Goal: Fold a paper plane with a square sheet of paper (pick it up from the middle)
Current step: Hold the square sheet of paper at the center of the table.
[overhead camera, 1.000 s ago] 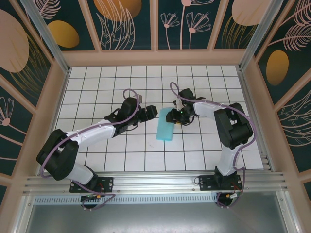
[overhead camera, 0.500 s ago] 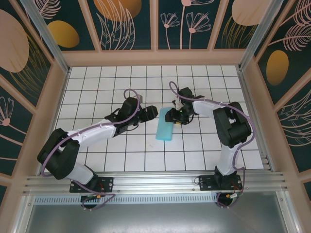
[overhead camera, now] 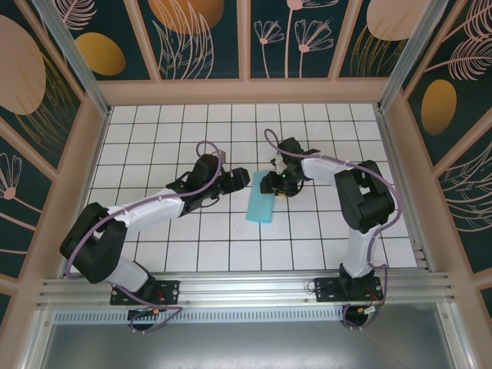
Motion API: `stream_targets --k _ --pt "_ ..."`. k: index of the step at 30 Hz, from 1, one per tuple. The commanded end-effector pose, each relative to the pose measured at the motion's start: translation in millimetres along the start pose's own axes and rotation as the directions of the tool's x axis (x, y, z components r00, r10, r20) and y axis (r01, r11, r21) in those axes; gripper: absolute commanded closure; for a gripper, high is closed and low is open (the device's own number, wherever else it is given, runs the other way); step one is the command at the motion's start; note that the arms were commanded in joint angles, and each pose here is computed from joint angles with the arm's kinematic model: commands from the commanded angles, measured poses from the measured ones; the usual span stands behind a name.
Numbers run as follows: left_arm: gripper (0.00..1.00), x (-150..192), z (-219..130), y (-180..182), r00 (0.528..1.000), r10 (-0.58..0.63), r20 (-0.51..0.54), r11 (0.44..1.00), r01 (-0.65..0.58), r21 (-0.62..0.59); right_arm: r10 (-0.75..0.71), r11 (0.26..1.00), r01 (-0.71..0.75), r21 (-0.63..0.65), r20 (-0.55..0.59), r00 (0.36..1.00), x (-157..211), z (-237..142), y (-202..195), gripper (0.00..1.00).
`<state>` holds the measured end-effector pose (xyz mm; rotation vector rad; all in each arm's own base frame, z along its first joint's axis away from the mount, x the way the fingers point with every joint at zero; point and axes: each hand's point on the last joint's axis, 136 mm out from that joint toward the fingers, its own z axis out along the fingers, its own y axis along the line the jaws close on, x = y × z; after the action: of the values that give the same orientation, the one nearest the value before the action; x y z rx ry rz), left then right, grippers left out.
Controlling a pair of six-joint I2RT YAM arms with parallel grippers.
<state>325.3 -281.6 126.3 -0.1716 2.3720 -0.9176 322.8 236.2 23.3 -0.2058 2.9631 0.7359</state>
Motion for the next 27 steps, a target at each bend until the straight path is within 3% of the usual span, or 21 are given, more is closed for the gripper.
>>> stream_targets --k 1,27 --pt "0.20 -7 1 -11 1.000 0.018 0.014 0.999 -0.018 0.031 0.033 0.991 -0.025 0.133 -0.063 0.997 15 18 -33 0.42" --pt "0.24 1 11 -9 1.000 0.019 -0.022 0.999 -0.018 0.029 -0.007 0.979 0.031 0.202 -0.122 0.992 23 23 -47 0.45"
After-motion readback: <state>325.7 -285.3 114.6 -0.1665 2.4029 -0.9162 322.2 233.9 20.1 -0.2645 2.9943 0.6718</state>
